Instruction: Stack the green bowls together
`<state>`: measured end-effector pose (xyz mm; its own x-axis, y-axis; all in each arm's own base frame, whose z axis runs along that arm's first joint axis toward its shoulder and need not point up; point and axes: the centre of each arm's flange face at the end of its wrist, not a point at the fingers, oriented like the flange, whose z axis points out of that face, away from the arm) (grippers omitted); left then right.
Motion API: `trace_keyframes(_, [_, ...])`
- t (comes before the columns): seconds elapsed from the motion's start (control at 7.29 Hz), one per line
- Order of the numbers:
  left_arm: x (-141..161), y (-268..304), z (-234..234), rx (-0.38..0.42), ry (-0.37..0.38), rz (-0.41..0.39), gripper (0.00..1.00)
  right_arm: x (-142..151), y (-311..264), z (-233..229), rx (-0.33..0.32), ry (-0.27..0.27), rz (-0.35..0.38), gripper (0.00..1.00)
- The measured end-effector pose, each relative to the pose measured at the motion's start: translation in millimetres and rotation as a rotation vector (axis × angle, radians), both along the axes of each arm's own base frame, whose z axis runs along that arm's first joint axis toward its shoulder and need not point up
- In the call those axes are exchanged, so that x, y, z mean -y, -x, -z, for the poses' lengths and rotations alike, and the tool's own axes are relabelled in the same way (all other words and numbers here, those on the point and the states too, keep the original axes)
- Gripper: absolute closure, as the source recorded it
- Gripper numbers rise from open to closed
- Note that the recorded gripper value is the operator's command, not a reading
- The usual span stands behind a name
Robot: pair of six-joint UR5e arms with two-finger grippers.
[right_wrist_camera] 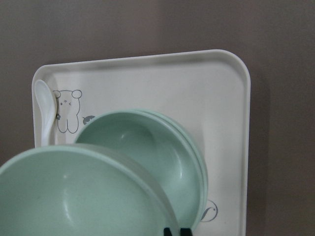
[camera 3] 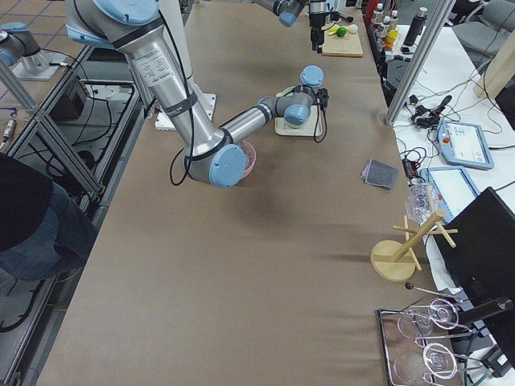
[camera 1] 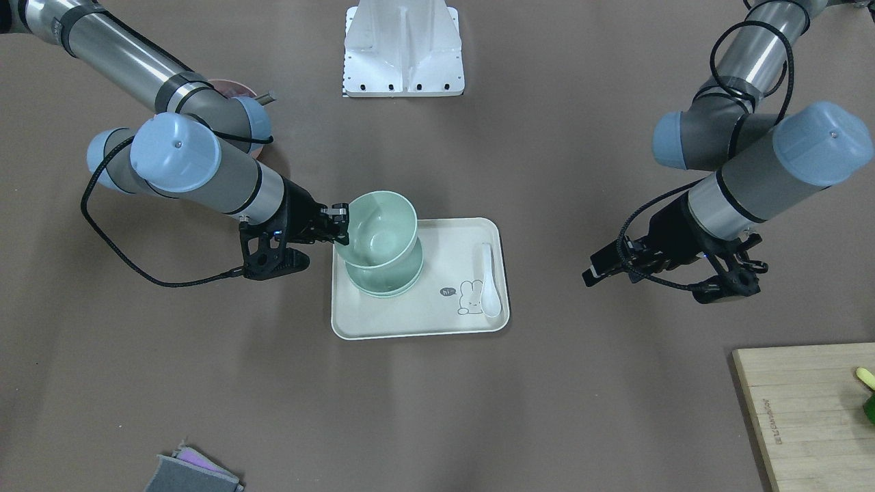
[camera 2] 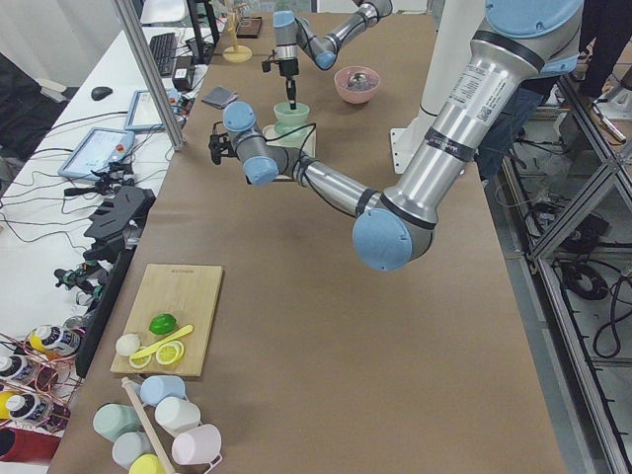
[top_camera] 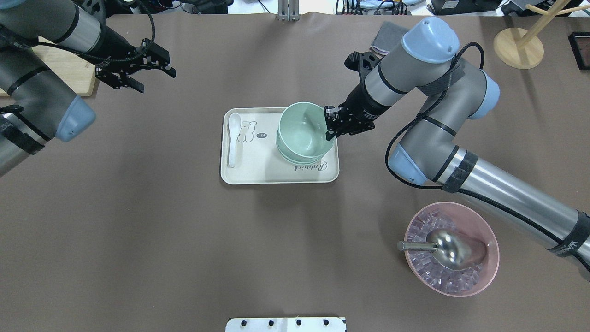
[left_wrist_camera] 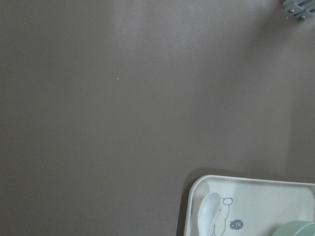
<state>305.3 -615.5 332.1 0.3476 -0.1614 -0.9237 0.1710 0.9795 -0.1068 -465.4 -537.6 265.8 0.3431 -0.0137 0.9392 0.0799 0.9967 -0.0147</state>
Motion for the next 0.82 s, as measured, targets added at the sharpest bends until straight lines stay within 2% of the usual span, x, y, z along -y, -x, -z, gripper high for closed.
trace_keyframes(0.27, [0.8, -1.6, -2.1, 0.003, 0.004, -0.001, 0.01, -2.6, 2.6, 0.9, 0.001, 0.010, -0.005, 0.98])
trace_keyframes(0.82, [2.0, -4.5, -7.1, 0.010, 0.011, -0.001, 0.01, 3.8, -3.4, 0.6, -0.003, 0.007, -0.029, 0.99])
